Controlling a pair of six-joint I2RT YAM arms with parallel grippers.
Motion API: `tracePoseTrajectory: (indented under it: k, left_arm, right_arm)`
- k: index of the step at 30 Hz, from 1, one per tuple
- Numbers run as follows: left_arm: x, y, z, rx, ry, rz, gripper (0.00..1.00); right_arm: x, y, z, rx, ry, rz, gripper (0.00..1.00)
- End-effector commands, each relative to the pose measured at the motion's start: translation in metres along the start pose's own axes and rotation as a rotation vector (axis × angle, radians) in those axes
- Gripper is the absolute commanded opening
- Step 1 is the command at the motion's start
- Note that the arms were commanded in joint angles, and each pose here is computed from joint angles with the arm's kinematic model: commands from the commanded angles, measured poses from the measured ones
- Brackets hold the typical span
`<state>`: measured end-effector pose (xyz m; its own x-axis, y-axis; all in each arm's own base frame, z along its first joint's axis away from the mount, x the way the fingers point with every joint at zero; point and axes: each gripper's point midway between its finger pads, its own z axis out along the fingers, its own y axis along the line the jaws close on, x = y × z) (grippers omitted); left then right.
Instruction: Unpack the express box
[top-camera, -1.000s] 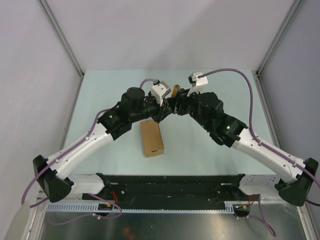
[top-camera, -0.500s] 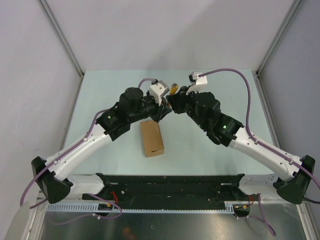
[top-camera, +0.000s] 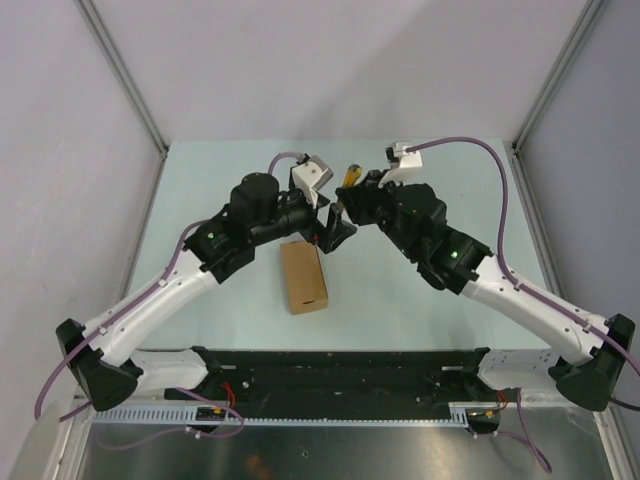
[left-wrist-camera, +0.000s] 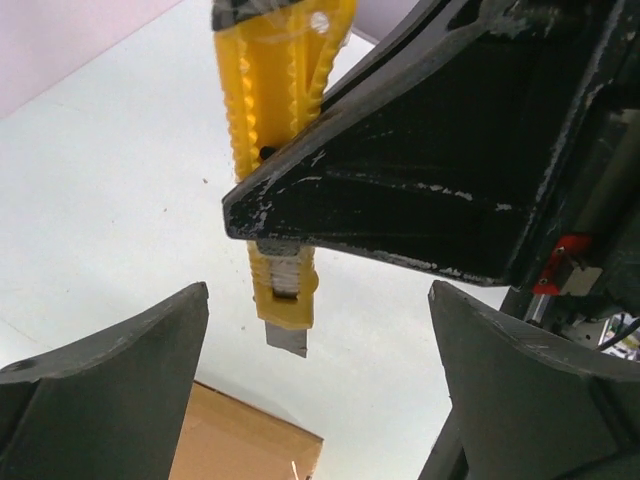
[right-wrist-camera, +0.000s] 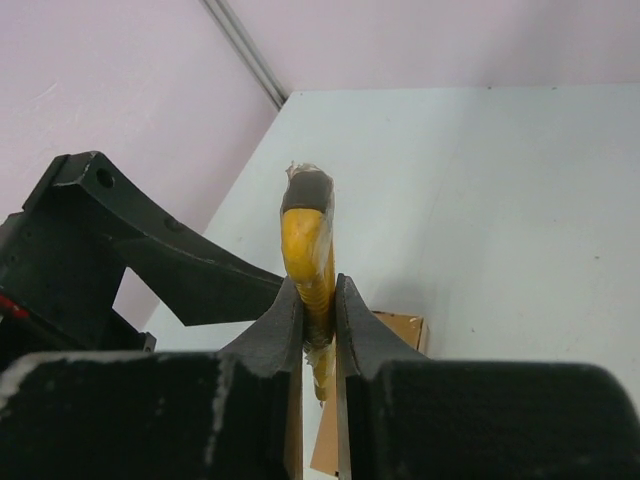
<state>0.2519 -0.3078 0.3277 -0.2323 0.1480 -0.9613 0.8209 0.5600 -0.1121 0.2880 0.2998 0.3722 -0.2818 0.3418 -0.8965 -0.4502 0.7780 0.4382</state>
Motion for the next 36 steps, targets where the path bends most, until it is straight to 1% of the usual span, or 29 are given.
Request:
tracePoseTrajectory:
  k: [1, 6, 8, 9, 10, 12, 13, 18, 19, 20, 22, 24, 25, 26, 28, 29, 31, 32, 33, 34, 36]
  left_arm:
    - [-0.046, -0.013, -0.023, 0.037, -0.128, -0.005, 1.0]
    - [-0.055, -0.012, -0.038, 0.056, -0.164, -0.04, 1.0]
    - [-0.058, -0.005, -0.044, 0.065, -0.18, -0.098, 1.0]
    - [-0.06, -0.008, -0.047, 0.107, -0.19, -0.115, 1.0]
    - [-0.06, -0.003, -0.05, 0.113, -0.195, -0.166, 1.0]
    - [-0.069, -0.005, -0.056, 0.154, -0.229, -0.189, 1.0]
    - [-0.068, -0.01, -0.057, 0.197, -0.224, -0.221, 1.0]
    - [-0.085, -0.029, -0.062, 0.325, -0.277, -0.275, 1.0]
    - [-0.084, -0.037, -0.063, 0.381, -0.277, -0.309, 1.0]
    - [-0.095, -0.042, -0.067, 0.423, -0.33, -0.292, 1.0]
    - [-0.095, -0.048, -0.067, 0.475, -0.333, -0.336, 0.98]
    - [-0.096, -0.05, -0.066, 0.495, -0.331, -0.332, 0.93]
    - [-0.095, -0.052, -0.066, 0.513, -0.32, -0.331, 0.91]
    - [-0.096, -0.054, -0.067, 0.523, -0.323, -0.326, 0.86]
    - [-0.095, -0.057, -0.066, 0.538, -0.317, -0.33, 0.81]
    - [-0.095, -0.058, -0.067, 0.546, -0.317, -0.326, 0.76]
    - [-0.092, -0.061, -0.065, 0.561, -0.305, -0.331, 0.73]
    - [-0.092, -0.063, -0.065, 0.571, -0.302, -0.328, 0.68]
    - [-0.09, -0.064, -0.063, 0.577, -0.295, -0.335, 0.65]
    - [-0.089, -0.065, -0.061, 0.582, -0.289, -0.337, 0.6]
    - [-0.087, -0.069, -0.062, 0.602, -0.278, -0.335, 0.53]
  right_arm:
    - [-0.054, 0.012, -0.018, -0.043, -0.134, 0.07, 0.0]
    - [-0.067, 0.005, -0.025, -0.062, -0.146, 0.083, 0.0]
    - [-0.075, 0.001, -0.032, -0.068, -0.157, 0.087, 0.0]
    - [-0.075, 0.006, -0.034, -0.105, -0.147, 0.083, 0.0]
    - [-0.079, 0.007, -0.038, -0.121, -0.149, 0.084, 0.0]
    - [-0.084, 0.011, -0.046, -0.167, -0.147, 0.083, 0.0]
    - [-0.086, 0.012, -0.048, -0.184, -0.146, 0.086, 0.0]
    - [-0.096, 0.036, -0.07, -0.344, -0.139, 0.086, 0.0]
    - [-0.097, 0.039, -0.072, -0.365, -0.138, 0.082, 0.0]
    - [-0.1, 0.044, -0.076, -0.391, -0.147, 0.08, 0.0]
    - [-0.102, 0.053, -0.084, -0.443, -0.144, 0.076, 0.0]
    - [-0.102, 0.058, -0.091, -0.475, -0.138, 0.075, 0.0]
    - [-0.11, 0.063, -0.095, -0.502, -0.17, 0.074, 0.0]
    - [-0.111, 0.067, -0.099, -0.527, -0.167, 0.071, 0.0]
    - [-0.112, 0.071, -0.103, -0.556, -0.168, 0.069, 0.0]
    - [-0.112, 0.075, -0.106, -0.577, -0.162, 0.07, 0.0]
    - [-0.112, 0.077, -0.108, -0.59, -0.163, 0.073, 0.0]
    - [-0.112, 0.078, -0.109, -0.597, -0.162, 0.075, 0.0]
    - [-0.113, 0.079, -0.109, -0.6, -0.163, 0.077, 0.0]
    - [-0.113, 0.079, -0.109, -0.601, -0.165, 0.078, 0.0]
    - [-0.113, 0.081, -0.109, -0.611, -0.162, 0.08, 0.0]
